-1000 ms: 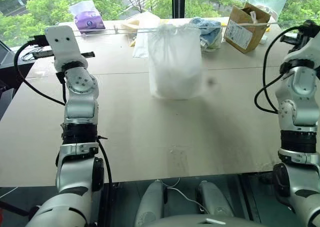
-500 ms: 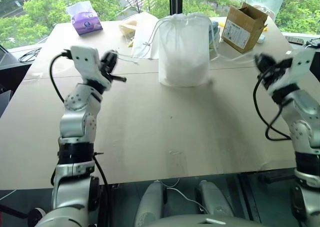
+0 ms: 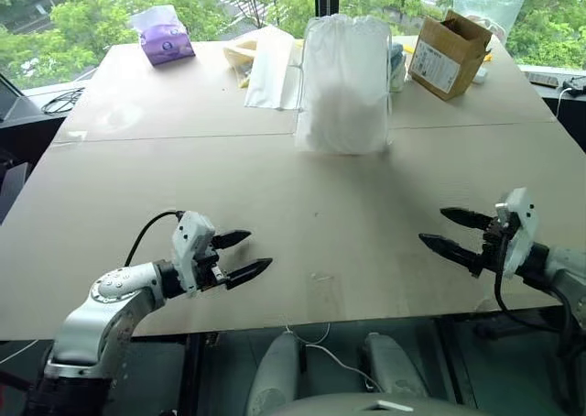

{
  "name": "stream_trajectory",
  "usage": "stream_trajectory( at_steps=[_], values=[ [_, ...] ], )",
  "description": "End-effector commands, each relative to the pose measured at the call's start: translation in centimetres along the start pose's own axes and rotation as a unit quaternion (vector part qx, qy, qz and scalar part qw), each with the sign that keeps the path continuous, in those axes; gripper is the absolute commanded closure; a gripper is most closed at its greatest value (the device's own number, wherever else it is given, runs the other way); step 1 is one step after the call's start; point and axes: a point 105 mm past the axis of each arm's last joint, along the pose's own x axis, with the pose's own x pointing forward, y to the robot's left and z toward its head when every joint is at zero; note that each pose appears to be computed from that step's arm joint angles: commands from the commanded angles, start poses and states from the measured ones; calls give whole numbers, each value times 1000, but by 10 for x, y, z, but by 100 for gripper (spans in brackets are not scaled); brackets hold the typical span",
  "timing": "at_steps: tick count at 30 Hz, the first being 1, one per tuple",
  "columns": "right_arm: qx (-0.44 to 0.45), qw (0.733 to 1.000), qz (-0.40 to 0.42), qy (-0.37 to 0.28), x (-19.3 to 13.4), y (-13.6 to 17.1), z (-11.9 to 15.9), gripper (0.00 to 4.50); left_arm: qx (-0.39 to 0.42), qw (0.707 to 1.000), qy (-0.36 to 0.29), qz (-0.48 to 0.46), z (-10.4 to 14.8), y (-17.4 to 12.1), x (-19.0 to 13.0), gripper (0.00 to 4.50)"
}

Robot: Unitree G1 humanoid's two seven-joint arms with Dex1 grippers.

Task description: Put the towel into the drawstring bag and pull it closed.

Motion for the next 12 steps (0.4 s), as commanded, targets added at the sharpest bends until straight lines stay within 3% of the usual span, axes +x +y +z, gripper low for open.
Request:
stream_trajectory(
  at_steps=[1, 7, 12],
  values=[
    [-76, 997, -15, -5, -7, -7, -6, 0, 31, 999, 5, -7, -4, -16, 4, 2],
    [-81, 995, -46, -40, -7, -20, -3, 0, 44, 999, -17, 6, 2, -20, 11, 2],
    [-78, 991, -77, -72, -10, -31, 8, 0, 54, 996, -55, 51, 19, -2, 13, 2]
  ],
)
